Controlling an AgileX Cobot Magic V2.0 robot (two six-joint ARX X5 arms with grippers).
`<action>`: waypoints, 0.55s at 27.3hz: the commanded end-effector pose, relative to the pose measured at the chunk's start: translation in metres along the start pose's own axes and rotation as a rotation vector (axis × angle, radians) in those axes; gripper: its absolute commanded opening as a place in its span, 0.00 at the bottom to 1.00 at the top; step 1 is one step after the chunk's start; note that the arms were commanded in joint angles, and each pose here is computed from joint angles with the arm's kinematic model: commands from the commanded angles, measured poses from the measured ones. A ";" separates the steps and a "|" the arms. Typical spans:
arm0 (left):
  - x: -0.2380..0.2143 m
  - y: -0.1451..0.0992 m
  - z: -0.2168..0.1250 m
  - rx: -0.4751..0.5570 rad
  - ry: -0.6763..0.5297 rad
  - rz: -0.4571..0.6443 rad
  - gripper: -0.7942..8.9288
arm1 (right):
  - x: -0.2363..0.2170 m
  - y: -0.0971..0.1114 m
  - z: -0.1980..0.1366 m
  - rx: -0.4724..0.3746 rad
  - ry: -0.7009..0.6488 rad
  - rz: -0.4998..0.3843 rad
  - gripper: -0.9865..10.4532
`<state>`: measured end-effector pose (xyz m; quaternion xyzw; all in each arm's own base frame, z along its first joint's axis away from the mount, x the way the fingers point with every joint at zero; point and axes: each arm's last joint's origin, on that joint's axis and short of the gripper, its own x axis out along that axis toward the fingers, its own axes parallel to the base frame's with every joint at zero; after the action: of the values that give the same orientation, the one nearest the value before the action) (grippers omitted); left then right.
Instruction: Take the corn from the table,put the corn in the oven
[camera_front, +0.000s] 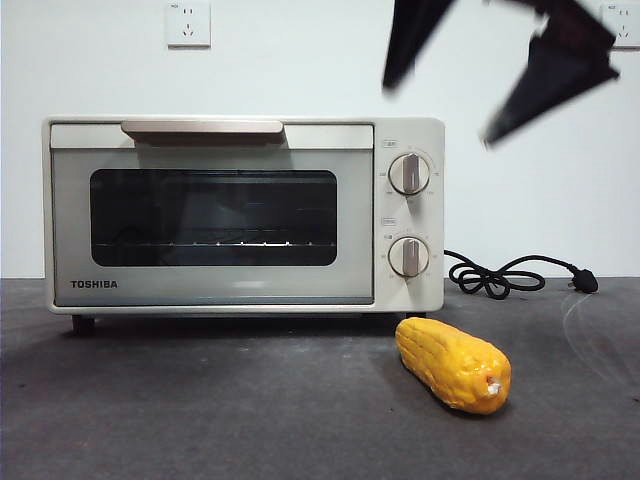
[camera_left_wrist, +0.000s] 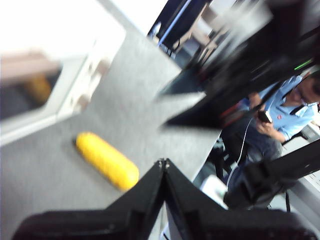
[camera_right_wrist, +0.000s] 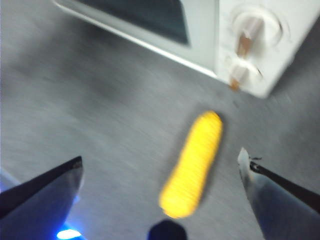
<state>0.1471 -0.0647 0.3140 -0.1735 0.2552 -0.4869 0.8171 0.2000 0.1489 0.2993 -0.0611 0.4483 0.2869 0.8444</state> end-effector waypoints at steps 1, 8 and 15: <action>-0.004 -0.009 0.011 0.058 -0.035 -0.012 0.08 | 0.021 -0.002 0.000 -0.001 0.079 -0.041 0.62; -0.015 -0.027 0.036 0.126 -0.087 0.028 0.08 | 0.084 -0.009 -0.004 0.011 0.261 -0.063 0.61; -0.011 -0.022 0.036 0.093 -0.055 0.037 0.08 | 0.132 -0.014 -0.015 0.028 0.386 -0.069 0.61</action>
<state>0.1480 -0.0638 0.3567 -0.1498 0.2172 -0.4741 0.8400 0.2535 0.1870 0.1848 -0.1173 0.6033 0.2323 0.7539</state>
